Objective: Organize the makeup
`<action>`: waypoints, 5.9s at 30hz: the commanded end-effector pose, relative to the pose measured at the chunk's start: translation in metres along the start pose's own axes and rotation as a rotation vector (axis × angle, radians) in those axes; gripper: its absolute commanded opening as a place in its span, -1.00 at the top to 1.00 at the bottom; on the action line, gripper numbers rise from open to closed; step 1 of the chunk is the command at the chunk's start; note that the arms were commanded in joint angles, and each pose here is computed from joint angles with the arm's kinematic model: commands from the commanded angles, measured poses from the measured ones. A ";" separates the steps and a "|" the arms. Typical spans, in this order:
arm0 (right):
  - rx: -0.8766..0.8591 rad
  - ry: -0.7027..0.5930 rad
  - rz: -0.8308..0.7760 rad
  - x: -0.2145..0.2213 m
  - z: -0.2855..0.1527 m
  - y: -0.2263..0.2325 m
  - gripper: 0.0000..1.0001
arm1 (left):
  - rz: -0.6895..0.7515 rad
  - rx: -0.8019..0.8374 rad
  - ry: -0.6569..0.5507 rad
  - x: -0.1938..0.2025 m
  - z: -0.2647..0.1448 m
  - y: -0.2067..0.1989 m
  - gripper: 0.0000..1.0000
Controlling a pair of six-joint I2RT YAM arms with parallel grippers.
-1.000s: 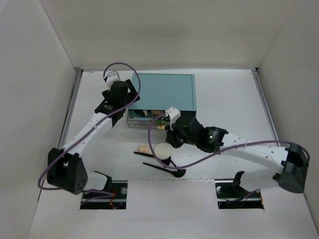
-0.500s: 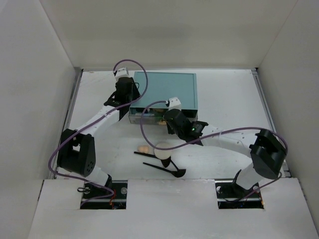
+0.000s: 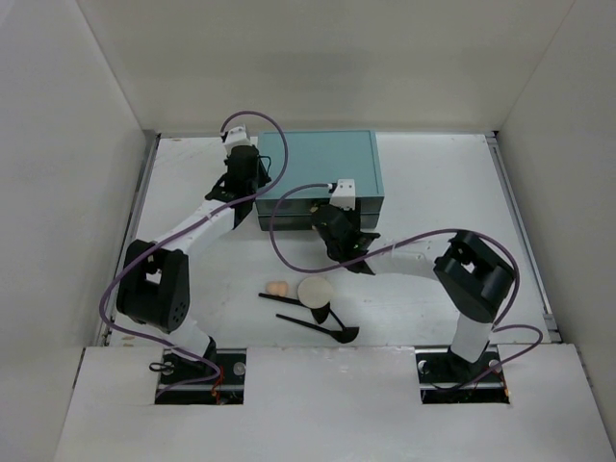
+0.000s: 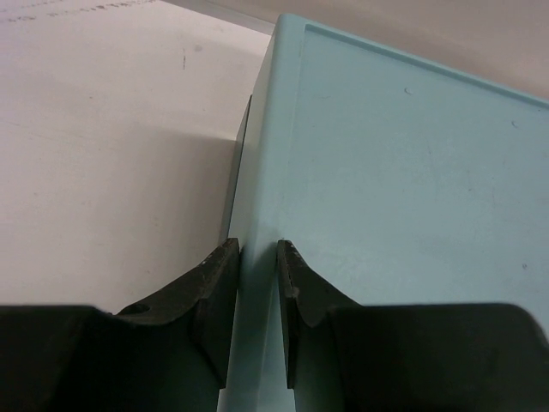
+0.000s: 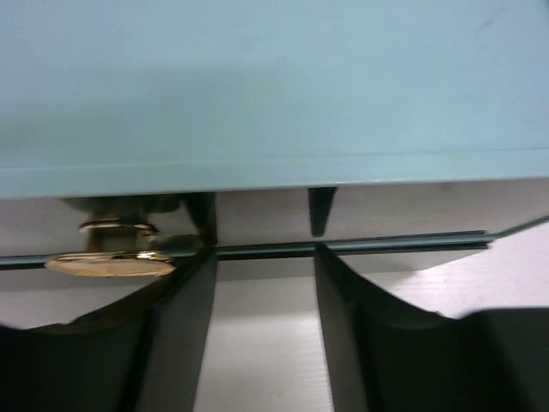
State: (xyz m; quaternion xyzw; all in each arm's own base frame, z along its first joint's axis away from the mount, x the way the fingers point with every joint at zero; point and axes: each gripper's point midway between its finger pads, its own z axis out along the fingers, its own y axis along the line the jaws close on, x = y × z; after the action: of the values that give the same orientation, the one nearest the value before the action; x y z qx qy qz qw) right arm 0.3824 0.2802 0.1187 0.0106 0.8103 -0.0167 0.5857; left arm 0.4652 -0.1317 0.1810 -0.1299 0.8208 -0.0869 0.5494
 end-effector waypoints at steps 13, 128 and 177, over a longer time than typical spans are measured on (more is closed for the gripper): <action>-0.328 0.133 0.200 0.024 -0.027 0.077 -0.67 | 0.052 0.033 0.193 0.049 -0.013 -0.009 0.79; -0.865 0.139 -0.447 -0.014 -0.083 0.084 -0.39 | -0.086 -0.145 0.157 0.074 -0.222 0.105 -0.29; -0.640 0.146 0.052 -0.028 -0.185 -0.045 -0.93 | 0.403 0.024 0.362 0.227 -0.202 0.000 0.86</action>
State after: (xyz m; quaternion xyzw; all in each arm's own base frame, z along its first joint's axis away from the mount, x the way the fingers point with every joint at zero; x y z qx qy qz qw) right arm 0.2274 0.2402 0.2002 -0.1416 0.8167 0.2450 0.5030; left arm 0.1941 -0.1899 0.0357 0.0678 0.9261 0.0265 0.3701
